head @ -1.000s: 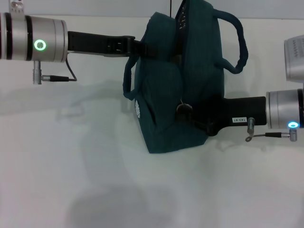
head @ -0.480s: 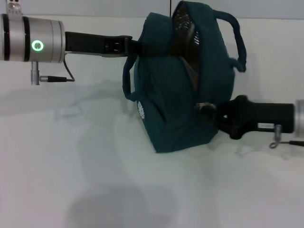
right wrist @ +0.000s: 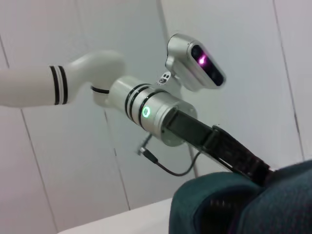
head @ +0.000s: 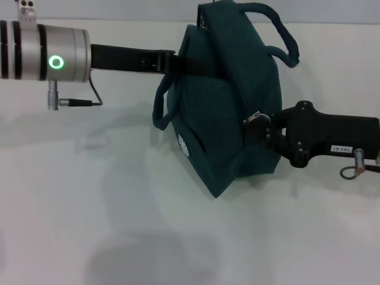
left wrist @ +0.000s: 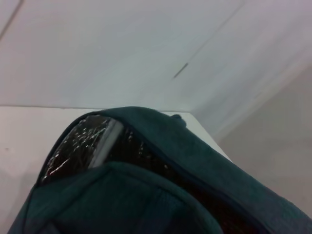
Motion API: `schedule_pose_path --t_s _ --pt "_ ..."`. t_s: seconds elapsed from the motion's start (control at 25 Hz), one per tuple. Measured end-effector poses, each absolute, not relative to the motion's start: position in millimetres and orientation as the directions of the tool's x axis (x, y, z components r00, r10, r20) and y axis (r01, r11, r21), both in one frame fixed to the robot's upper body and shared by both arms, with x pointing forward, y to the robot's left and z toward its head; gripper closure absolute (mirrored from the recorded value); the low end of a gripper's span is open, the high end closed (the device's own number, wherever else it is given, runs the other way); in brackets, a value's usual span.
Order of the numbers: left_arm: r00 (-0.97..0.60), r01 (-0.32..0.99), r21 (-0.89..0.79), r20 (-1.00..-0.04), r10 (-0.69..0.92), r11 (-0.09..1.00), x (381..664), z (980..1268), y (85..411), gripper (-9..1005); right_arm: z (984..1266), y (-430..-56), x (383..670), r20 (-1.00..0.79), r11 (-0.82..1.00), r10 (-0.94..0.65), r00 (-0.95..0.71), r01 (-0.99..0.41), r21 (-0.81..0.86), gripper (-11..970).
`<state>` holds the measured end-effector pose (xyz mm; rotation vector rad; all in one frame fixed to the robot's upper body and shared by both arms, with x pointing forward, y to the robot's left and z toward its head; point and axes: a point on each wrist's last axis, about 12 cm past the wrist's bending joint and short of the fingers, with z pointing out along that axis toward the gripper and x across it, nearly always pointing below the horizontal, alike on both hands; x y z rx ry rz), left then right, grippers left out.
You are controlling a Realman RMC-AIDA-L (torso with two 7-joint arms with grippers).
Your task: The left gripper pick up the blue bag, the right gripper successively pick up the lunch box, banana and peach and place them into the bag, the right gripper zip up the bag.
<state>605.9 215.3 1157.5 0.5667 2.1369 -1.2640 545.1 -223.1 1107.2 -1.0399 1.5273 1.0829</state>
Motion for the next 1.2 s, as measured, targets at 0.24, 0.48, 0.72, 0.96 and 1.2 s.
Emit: schedule_pose_path --t_s 0.24,0.48,0.72,0.96,1.2 --pt "-0.663 0.694 -0.584 -0.746 0.059 0.421 603.2 1157.6 212.2 910 1104.8 -211.7 546.6 -0.970 0.196 -0.166 -0.179 -0.970 0.145 949" --pt "-0.562 0.740 -0.532 -0.825 -0.056 0.411 599.9 1164.2 235.9 768 1094.8 -213.4 545.8 -0.924 0.193 -0.290 -0.248 -0.961 0.197 950" --pt "-0.548 0.733 -0.524 -0.832 -0.081 0.434 595.1 1160.5 252.6 436 1105.7 -225.2 550.2 -0.884 0.202 -0.350 -0.311 -0.946 0.253 950" --pt "-0.565 0.717 -0.542 -0.820 -0.091 0.437 588.0 1153.2 258.2 387 1128.2 -232.5 559.4 -0.872 0.203 -0.365 -0.326 -0.942 0.267 950" --pt "-0.580 0.720 -0.561 -0.810 -0.089 0.409 575.7 1146.2 261.8 387 1144.2 -237.6 563.5 -0.891 0.178 -0.339 -0.303 -0.950 0.255 950"
